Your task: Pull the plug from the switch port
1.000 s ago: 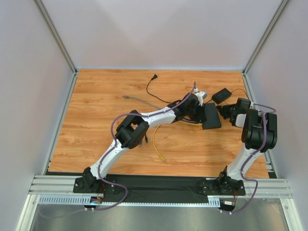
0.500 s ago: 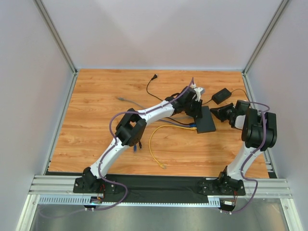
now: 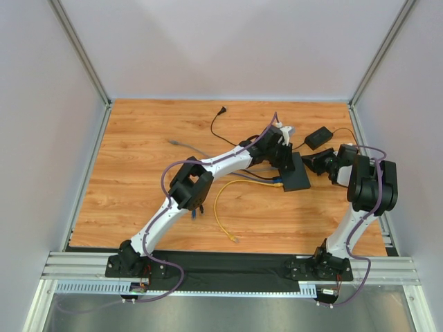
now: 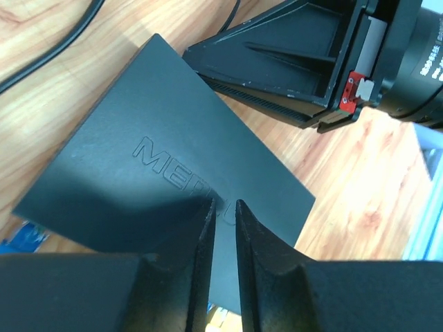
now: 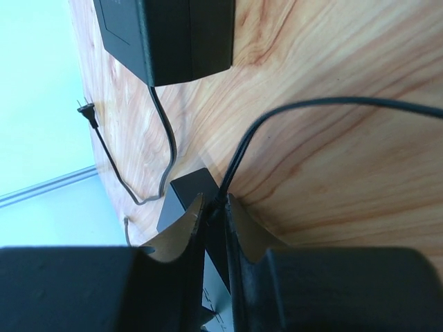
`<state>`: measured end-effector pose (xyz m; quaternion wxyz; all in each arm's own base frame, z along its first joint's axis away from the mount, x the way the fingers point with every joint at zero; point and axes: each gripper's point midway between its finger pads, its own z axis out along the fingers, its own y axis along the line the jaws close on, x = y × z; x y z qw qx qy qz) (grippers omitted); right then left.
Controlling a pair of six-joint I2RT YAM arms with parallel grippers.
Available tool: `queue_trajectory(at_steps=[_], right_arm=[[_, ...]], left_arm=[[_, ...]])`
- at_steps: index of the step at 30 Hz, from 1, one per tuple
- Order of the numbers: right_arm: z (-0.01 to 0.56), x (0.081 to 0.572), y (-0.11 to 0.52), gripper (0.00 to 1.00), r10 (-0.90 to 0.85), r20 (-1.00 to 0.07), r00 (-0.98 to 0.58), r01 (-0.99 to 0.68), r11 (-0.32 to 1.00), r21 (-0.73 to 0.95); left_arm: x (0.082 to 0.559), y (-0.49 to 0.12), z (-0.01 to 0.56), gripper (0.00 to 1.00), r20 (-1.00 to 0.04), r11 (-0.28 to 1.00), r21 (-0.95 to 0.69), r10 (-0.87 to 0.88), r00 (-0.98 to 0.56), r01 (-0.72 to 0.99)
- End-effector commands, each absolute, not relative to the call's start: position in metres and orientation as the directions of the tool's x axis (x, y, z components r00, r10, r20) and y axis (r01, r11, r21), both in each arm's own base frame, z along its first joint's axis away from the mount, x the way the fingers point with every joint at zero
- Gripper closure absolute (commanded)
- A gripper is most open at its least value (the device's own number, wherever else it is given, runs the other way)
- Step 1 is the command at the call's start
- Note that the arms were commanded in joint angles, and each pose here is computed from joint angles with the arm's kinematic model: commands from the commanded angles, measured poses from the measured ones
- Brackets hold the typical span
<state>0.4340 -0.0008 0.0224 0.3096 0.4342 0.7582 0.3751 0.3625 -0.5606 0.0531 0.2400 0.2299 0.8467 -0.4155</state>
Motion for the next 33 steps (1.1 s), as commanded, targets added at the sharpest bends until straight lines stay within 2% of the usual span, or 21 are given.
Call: queue_trajectory(at_steps=[1, 4, 6, 7, 9, 23, 28, 32, 33], right_arm=[[0.022, 0.433, 0.001, 0.84, 0.876, -0.177, -0.448, 0.430, 0.385, 0.817], [0.019, 0.434, -0.003, 0.89, 0.884, -0.175, -0.433, 0.459, 0.383, 0.802], [0.015, 0.434, -0.004, 0.95, 0.894, -0.159, -0.419, 0.486, 0.369, 0.792], [0.015, 0.435, -0.004, 0.97, 0.902, -0.144, -0.407, 0.496, 0.351, 0.794], [0.015, 0.435, -0.003, 1.00, 0.908, -0.132, -0.397, 0.513, 0.339, 0.789], [0.017, 0.428, -0.035, 1.00, 0.966, -0.177, -0.191, 0.710, 0.260, 0.654], [0.013, 0.423, -0.044, 1.00, 0.993, -0.118, -0.030, 0.767, 0.099, 0.634], [0.015, 0.431, -0.048, 1.00, 0.991, -0.128, -0.026, 0.783, 0.100, 0.614], [0.028, 0.447, -0.048, 1.00, 0.989, -0.140, -0.043, 0.762, 0.123, 0.635]], left_arm=[[0.348, -0.550, 0.000, 0.75, -0.459, 0.625, -0.616, 0.209, -0.863, 0.479], [0.348, -0.548, 0.002, 0.81, -0.432, 0.647, -0.628, 0.170, -0.885, 0.431], [0.350, -0.543, 0.000, 0.88, -0.403, 0.692, -0.615, 0.136, -0.905, 0.378], [0.350, -0.539, -0.002, 0.95, -0.391, 0.718, -0.598, 0.125, -0.912, 0.355], [0.353, -0.539, -0.002, 1.00, -0.379, 0.733, -0.594, 0.108, -0.919, 0.331], [0.353, -0.523, -0.008, 1.00, -0.309, 0.812, -0.543, 0.044, -0.950, 0.214], [0.354, -0.523, -0.009, 1.00, -0.309, 0.814, -0.543, 0.035, -0.950, 0.206], [0.354, -0.523, -0.008, 1.00, -0.306, 0.810, -0.547, 0.045, -0.951, 0.214], [0.355, -0.525, -0.006, 1.00, -0.310, 0.806, -0.549, 0.047, -0.949, 0.219]])
